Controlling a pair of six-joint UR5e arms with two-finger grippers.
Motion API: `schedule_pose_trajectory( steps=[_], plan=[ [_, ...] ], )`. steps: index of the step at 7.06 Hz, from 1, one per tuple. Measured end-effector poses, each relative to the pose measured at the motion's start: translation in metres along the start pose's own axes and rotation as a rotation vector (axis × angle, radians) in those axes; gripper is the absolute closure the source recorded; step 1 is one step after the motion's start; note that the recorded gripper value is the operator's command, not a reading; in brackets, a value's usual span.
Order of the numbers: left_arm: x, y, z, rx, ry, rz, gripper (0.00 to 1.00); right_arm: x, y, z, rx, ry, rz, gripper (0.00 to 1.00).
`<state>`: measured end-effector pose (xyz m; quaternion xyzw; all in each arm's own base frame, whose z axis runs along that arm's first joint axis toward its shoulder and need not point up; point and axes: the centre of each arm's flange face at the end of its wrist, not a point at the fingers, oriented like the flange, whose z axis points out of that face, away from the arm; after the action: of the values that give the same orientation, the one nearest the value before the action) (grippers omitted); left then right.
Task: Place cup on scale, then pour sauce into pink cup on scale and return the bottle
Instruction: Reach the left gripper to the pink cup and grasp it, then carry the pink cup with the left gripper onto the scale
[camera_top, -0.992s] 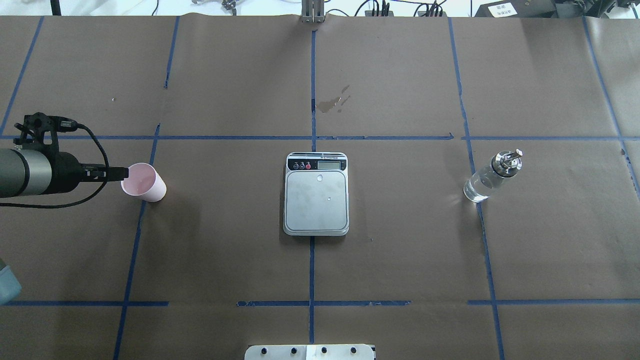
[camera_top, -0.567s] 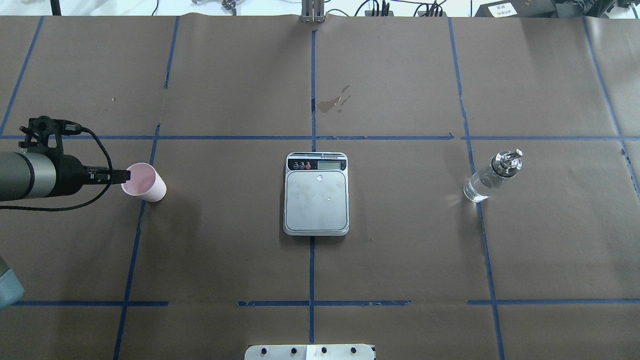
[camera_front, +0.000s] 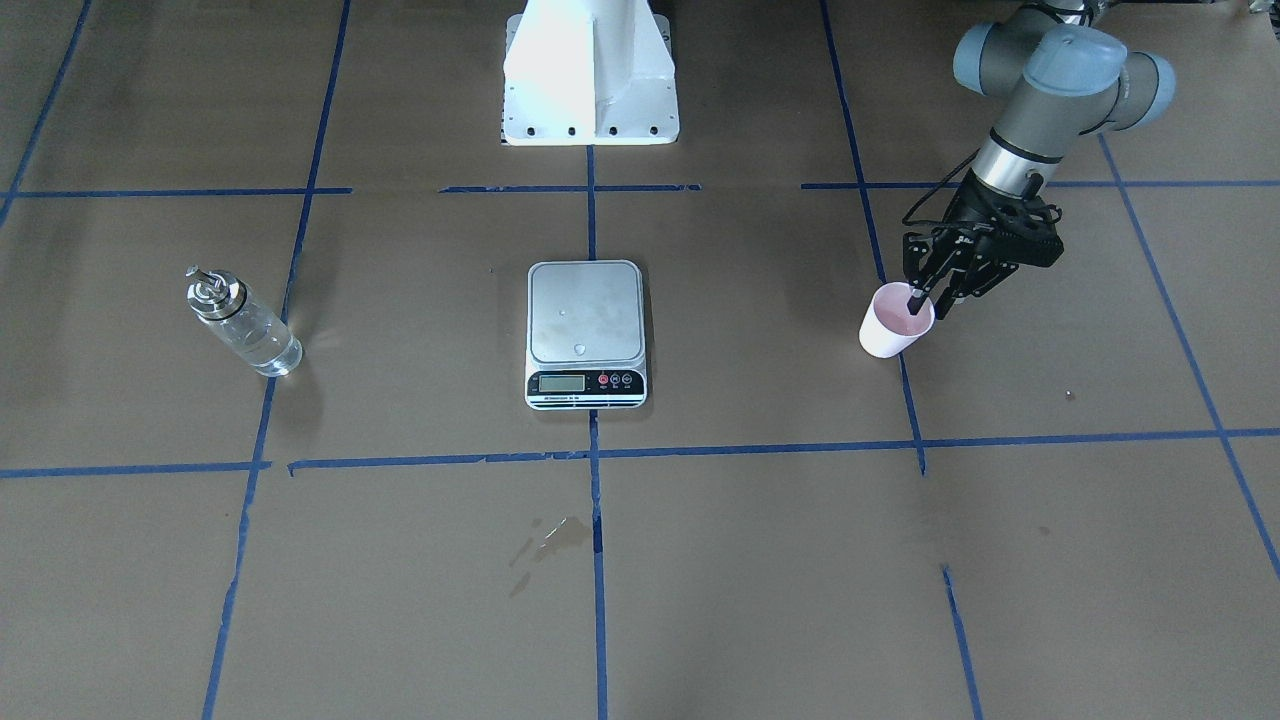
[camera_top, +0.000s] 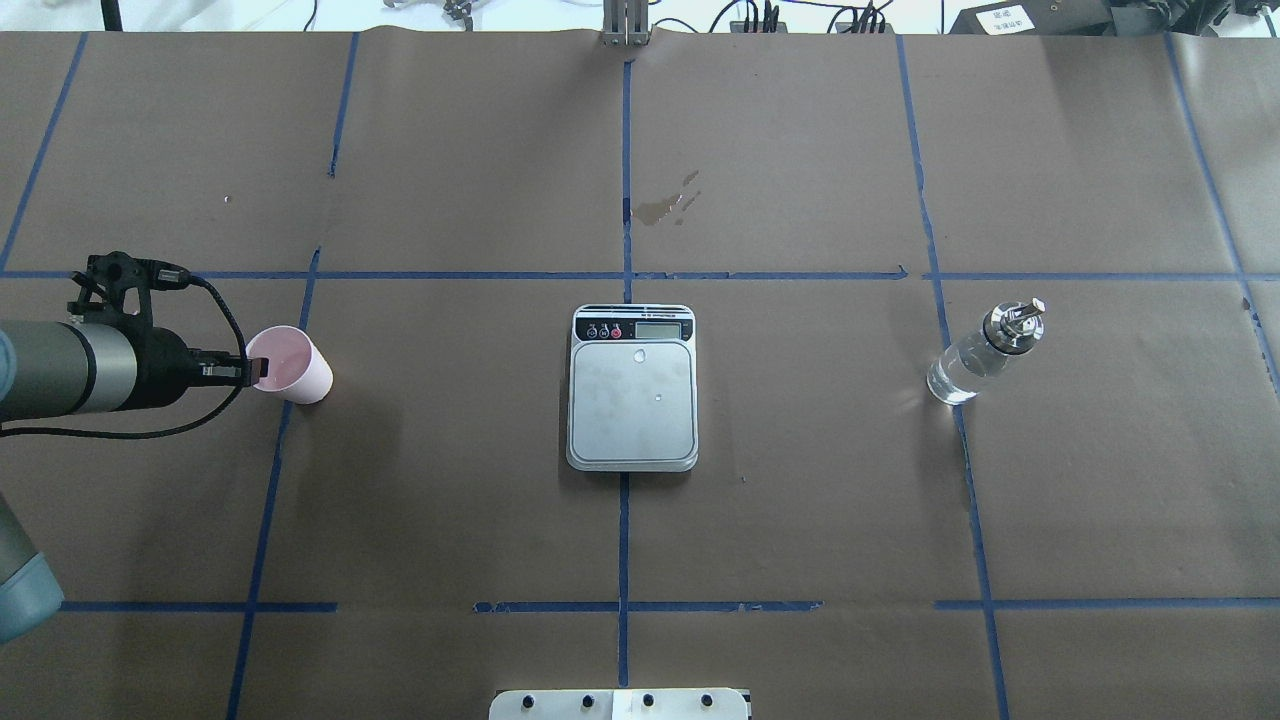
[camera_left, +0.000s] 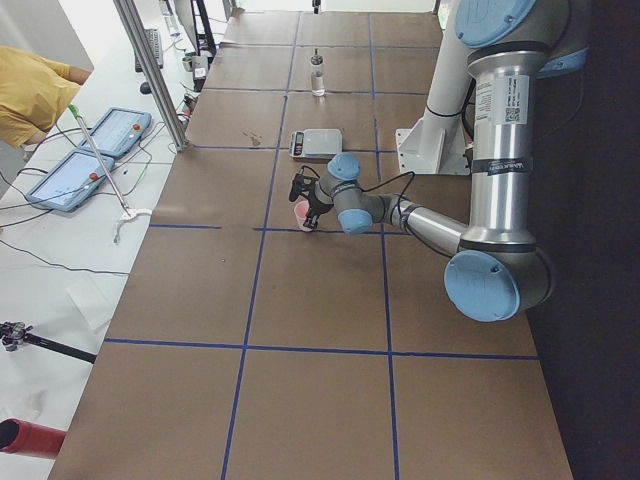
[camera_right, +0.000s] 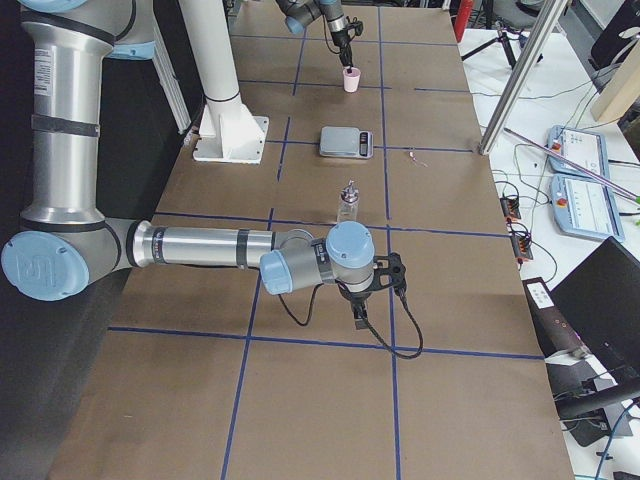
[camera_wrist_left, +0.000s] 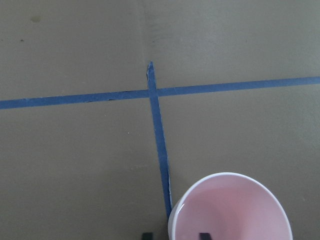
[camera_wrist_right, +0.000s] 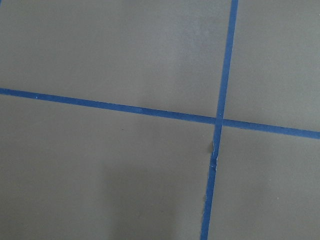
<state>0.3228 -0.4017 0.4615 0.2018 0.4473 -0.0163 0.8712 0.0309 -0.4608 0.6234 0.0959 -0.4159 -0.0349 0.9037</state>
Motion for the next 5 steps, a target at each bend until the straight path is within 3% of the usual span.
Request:
schedule_pose_trajectory(
  steps=[5],
  plan=[
    [0.030,-0.022,-0.006,0.012,0.009,0.003,1.00,0.001,0.002,0.001,-0.002,0.001,0.002,0.00]
  ],
)
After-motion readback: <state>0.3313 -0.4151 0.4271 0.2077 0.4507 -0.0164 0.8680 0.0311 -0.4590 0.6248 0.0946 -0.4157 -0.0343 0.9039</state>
